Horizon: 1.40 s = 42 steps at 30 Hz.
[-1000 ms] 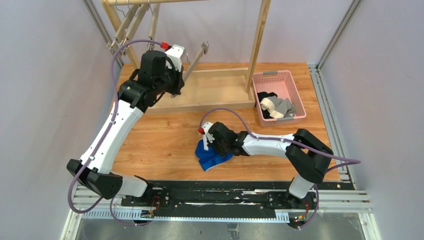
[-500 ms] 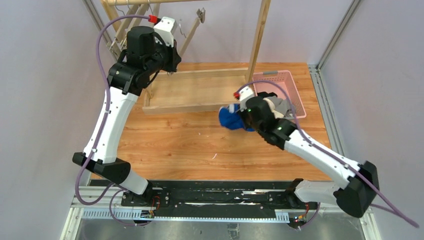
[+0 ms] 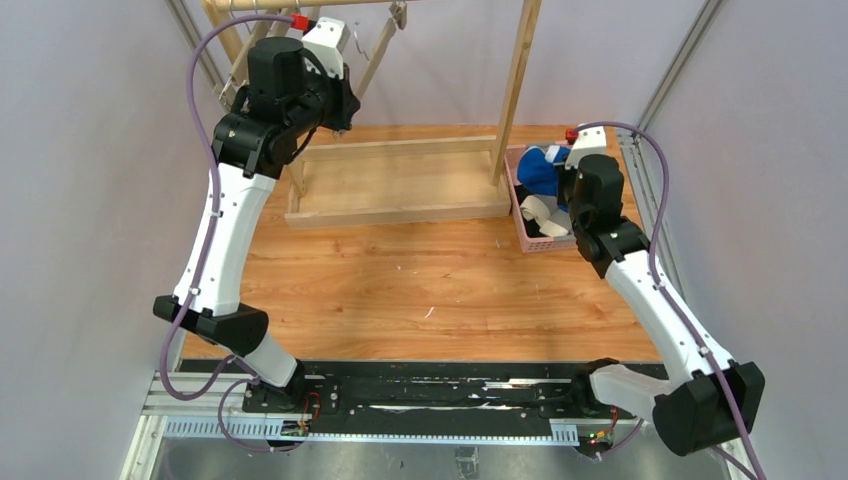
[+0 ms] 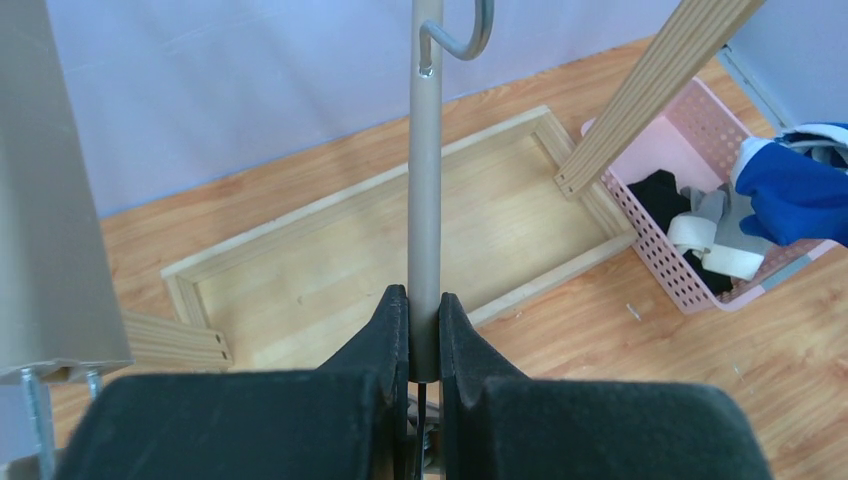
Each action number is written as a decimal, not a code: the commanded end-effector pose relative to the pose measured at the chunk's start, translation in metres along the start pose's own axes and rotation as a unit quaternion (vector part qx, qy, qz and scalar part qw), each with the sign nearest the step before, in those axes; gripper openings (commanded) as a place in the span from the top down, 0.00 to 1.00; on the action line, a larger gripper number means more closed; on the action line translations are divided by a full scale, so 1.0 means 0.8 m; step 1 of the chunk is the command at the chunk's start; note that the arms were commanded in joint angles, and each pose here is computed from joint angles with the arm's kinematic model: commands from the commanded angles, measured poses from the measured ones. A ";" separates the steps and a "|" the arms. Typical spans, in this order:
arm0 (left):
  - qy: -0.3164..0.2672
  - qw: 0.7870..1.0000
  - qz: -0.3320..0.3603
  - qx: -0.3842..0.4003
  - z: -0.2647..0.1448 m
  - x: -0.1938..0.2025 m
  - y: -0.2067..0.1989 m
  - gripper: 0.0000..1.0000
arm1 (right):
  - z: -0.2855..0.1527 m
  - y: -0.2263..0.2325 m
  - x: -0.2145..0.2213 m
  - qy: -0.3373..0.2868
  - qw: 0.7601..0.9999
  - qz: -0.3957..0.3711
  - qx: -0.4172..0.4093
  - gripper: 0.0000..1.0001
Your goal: Remove the underwear clipped to the hanger
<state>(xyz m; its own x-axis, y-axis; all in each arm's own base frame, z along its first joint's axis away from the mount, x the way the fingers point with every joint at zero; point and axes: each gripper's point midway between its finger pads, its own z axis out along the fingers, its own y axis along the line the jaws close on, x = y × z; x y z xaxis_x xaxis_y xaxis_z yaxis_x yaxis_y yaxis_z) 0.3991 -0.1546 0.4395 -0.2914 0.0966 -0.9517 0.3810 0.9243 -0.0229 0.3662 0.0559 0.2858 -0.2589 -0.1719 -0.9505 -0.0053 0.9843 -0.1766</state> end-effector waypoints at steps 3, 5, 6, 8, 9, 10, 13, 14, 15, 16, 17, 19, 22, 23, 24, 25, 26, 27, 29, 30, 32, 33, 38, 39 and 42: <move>-0.061 0.998 0.005 -0.002 -0.031 -0.048 0.003 1.00 | 0.059 -0.041 0.014 -0.002 0.999 0.042 0.034 1.00; -0.066 0.998 0.006 -0.008 -0.035 -0.052 0.006 1.00 | 0.079 -0.038 0.034 0.016 0.998 0.051 0.020 0.99; -0.070 0.998 0.006 -0.010 -0.037 -0.055 0.007 1.00 | 0.087 -0.038 0.045 0.027 0.998 0.052 0.019 0.99; -0.074 0.997 0.005 -0.012 -0.038 -0.057 0.010 1.00 | 0.102 -0.031 0.064 0.045 0.998 0.054 0.006 0.99; -0.077 0.997 0.004 -0.014 -0.038 -0.060 0.011 1.00 | 0.109 -0.025 0.075 0.056 0.997 0.055 0.000 0.99; -0.082 0.997 0.002 -0.015 -0.039 -0.063 0.012 1.00 | 0.114 -0.021 0.084 0.065 0.996 0.056 -0.006 0.99; -0.099 0.995 -0.007 -0.021 -0.039 -0.074 0.019 1.00 | 0.125 -0.007 0.109 0.087 0.994 0.061 -0.026 0.99; -0.106 0.994 -0.010 -0.023 -0.039 -0.079 0.022 1.00 | 0.127 -0.003 0.115 0.092 0.993 0.063 -0.033 0.99; -0.111 0.993 -0.014 -0.025 -0.038 -0.083 0.024 1.00 | 0.129 0.001 0.121 0.098 0.992 0.063 -0.039 0.99; -0.118 0.992 -0.017 -0.027 -0.039 -0.089 0.027 1.00 | 0.130 0.005 0.127 0.104 0.991 0.064 -0.045 0.99; -0.124 0.992 -0.020 -0.029 -0.038 -0.093 0.030 1.00 | 0.130 0.008 0.131 0.108 0.991 0.065 -0.050 0.99; -0.138 0.990 -0.029 -0.030 -0.037 -0.102 0.035 1.00 | 0.132 0.016 0.139 0.115 0.989 0.066 -0.066 1.00; -0.156 0.987 -0.040 -0.022 -0.033 -0.114 0.036 1.00 | 0.132 0.025 0.153 0.132 0.985 0.067 -0.083 0.99; -0.158 0.986 -0.043 -0.017 -0.030 -0.116 0.036 1.00 | 0.132 0.027 0.160 0.140 0.984 0.067 -0.083 0.99; -0.159 0.986 -0.045 -0.013 -0.026 -0.117 0.036 1.00 | 0.133 0.026 0.168 0.148 0.983 0.066 -0.081 0.99; -0.159 0.986 -0.046 -0.011 -0.022 -0.117 0.036 1.00 | 0.133 0.027 0.175 0.154 0.983 0.065 -0.080 0.99; -0.156 0.987 -0.048 -0.007 -0.017 -0.116 0.035 1.00 | 0.133 0.028 0.181 0.159 0.982 0.065 -0.080 0.99; -0.153 0.987 -0.049 -0.003 -0.012 -0.114 0.034 1.00 | 0.133 0.029 0.186 0.163 0.981 0.064 -0.081 0.99; -0.150 0.987 -0.051 0.001 -0.002 -0.112 0.034 1.00 | 0.133 0.031 0.193 0.168 0.980 0.064 -0.083 0.99; -0.150 0.987 -0.051 0.004 0.001 -0.112 0.034 1.00 | 0.133 0.031 0.196 0.170 0.980 0.063 -0.085 0.99; -0.151 0.987 -0.051 0.007 0.009 -0.112 0.034 1.00 | 0.133 0.033 0.200 0.172 0.979 0.064 -0.087 0.99; -0.150 0.987 -0.051 0.007 0.012 -0.113 0.035 1.00 | 0.133 0.034 0.201 0.173 0.979 0.064 -0.088 1.00; -0.133 0.990 -0.050 0.003 0.026 -0.102 0.040 1.00 | 0.133 0.039 0.201 0.175 0.977 0.069 -0.097 0.99; -0.131 0.990 -0.051 0.001 0.028 -0.100 0.042 1.00 | 0.133 0.040 0.201 0.175 0.977 0.070 -0.100 0.99; -0.120 0.991 -0.055 -0.005 0.037 -0.092 0.050 0.99 | 0.133 0.043 0.200 0.177 0.976 0.072 -0.107 0.99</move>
<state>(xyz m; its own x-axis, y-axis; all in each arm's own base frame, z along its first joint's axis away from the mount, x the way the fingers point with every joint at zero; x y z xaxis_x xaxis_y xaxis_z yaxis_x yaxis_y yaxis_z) 0.4602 -0.1420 0.4793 -0.1718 -0.0743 -0.9823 0.3481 0.9282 -0.1311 0.4278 0.0561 0.1052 -0.5764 -0.0641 -0.8146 -0.1294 0.9915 0.0135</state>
